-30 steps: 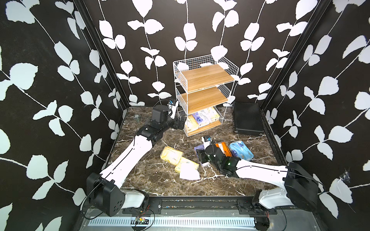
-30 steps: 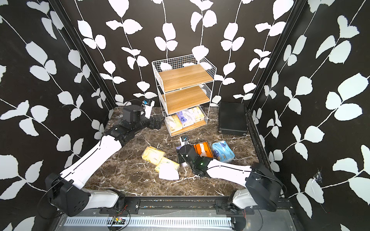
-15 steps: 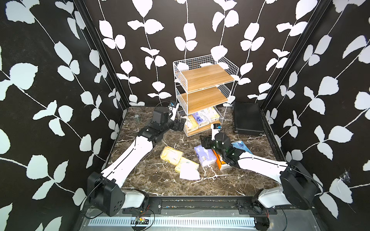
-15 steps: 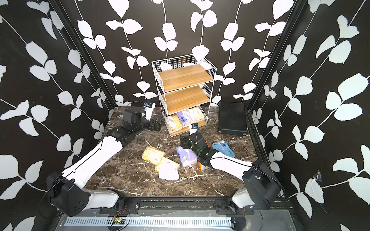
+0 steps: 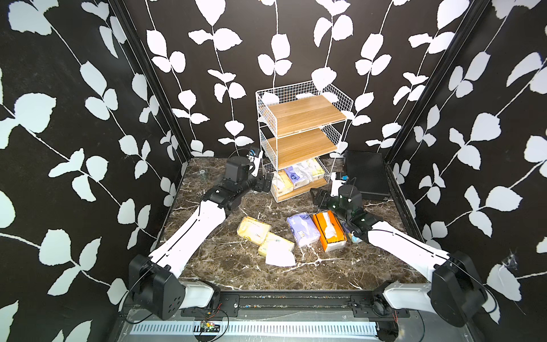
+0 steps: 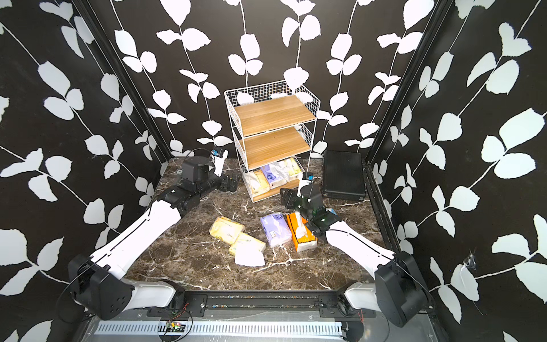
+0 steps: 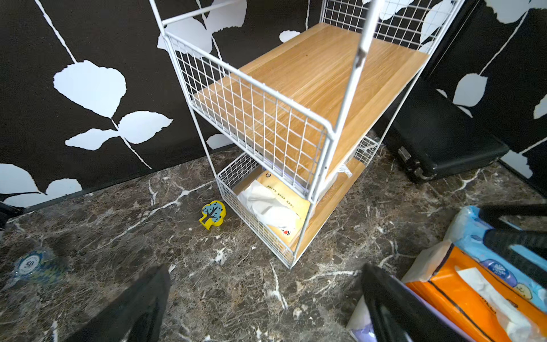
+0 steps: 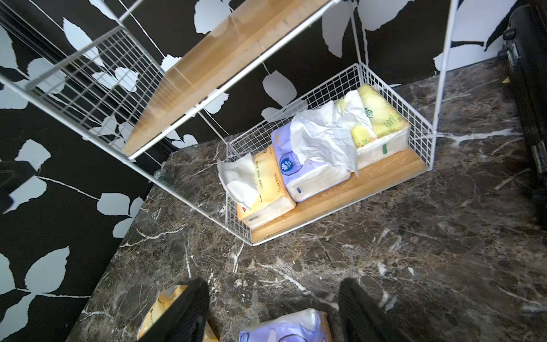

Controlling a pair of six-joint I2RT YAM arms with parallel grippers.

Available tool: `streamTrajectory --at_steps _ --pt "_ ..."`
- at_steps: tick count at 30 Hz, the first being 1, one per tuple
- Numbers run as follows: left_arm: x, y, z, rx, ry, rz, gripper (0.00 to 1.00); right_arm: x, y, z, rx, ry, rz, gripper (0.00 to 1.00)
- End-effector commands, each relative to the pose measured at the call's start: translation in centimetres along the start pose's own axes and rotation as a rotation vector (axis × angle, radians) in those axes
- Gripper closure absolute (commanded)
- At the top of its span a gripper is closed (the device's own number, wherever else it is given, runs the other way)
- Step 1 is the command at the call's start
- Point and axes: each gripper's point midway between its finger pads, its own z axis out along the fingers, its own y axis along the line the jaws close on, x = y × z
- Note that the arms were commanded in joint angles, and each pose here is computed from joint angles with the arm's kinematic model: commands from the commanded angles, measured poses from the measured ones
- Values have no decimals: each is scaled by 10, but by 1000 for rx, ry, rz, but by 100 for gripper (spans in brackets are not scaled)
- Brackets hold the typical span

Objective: Remove the tissue boxes from the shelf
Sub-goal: Place the box of tissues at the center of the board, then pick up a box of tissues from the shelf.

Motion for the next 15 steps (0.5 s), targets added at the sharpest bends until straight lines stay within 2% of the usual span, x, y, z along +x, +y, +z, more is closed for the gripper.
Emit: streamTrajectory --at_steps 1,7,10,15 --pt "-19 -8 8 48 4 -48 1 -18 17 16 -94 -12 61 30" --pt "-35 -5 16 30 -38 -41 1 -25 30 57 -147 8 114 33" --pt "-32 -4 27 28 -20 -48 1 -20 34 80 -181 27 151 34" --pt "-26 11 40 -50 18 -45 1 -21 40 111 -223 16 232 36"
